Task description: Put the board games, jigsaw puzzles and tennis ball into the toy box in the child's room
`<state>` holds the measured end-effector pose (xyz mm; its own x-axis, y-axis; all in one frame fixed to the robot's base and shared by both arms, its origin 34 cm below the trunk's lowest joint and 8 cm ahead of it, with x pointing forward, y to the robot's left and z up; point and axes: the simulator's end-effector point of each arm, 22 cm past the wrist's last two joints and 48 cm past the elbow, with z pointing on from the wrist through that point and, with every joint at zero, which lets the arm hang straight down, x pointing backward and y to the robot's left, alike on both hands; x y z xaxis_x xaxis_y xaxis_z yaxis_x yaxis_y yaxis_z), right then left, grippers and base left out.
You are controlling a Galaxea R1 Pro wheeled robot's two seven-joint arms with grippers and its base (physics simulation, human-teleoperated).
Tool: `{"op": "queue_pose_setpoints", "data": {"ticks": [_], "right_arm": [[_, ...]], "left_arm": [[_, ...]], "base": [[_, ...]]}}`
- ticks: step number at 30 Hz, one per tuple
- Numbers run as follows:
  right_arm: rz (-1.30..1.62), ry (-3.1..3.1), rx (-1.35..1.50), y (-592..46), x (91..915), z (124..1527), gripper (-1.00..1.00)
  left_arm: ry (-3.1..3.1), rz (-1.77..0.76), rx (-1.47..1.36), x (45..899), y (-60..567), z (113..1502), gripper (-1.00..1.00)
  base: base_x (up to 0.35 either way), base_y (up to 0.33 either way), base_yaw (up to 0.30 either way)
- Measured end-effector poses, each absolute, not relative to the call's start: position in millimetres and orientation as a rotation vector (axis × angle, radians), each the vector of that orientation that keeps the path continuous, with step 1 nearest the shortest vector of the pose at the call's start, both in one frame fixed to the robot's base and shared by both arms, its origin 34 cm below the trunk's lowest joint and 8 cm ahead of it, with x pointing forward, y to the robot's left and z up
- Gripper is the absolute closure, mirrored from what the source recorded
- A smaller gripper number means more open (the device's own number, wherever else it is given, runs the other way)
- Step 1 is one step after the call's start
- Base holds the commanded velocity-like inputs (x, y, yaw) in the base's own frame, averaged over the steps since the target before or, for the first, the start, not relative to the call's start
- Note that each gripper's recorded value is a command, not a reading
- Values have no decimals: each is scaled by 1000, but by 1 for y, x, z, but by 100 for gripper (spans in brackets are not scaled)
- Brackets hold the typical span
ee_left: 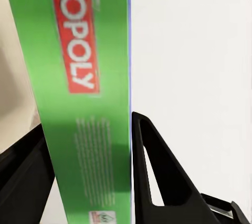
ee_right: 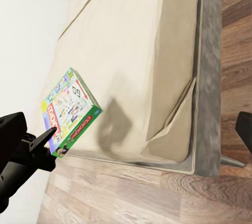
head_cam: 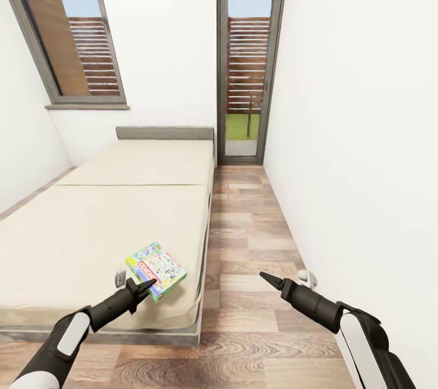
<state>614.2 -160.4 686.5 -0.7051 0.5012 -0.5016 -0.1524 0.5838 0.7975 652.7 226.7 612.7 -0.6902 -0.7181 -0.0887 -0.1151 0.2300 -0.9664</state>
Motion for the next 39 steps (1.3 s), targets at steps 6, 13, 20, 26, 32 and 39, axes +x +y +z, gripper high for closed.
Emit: {"op": "queue_pose_setpoints", "data": {"ticks": [6, 13, 20, 26, 32, 39], "right_arm": [[1138, 2080, 277, -161, 616, 698, -100], [1137, 2079, 278, -161, 618, 713, -100], [1138, 2079, 279, -161, 620, 726, -100], [1139, 2079, 279, -161, 622, 738, -100], [1138, 2080, 278, -160, 623, 749, -100], [1136, 2083, 279, -161, 624, 761, -100]], "left_arm": [[1988, -1501, -764, 655, 226, 627, 100], [2001, -1512, -764, 658, 232, 645, 100], [2034, -1530, -718, 666, 242, 680, 100], [2066, -1486, -703, 667, 268, 696, 100], [2086, -1428, -696, 666, 304, 713, 100], [2045, -1498, -593, 661, 323, 757, 100]], "base": [[0, 0, 0], [0, 0, 0], [0, 0, 0], [0, 0, 0], [0, 0, 0], [0, 0, 0]]}}
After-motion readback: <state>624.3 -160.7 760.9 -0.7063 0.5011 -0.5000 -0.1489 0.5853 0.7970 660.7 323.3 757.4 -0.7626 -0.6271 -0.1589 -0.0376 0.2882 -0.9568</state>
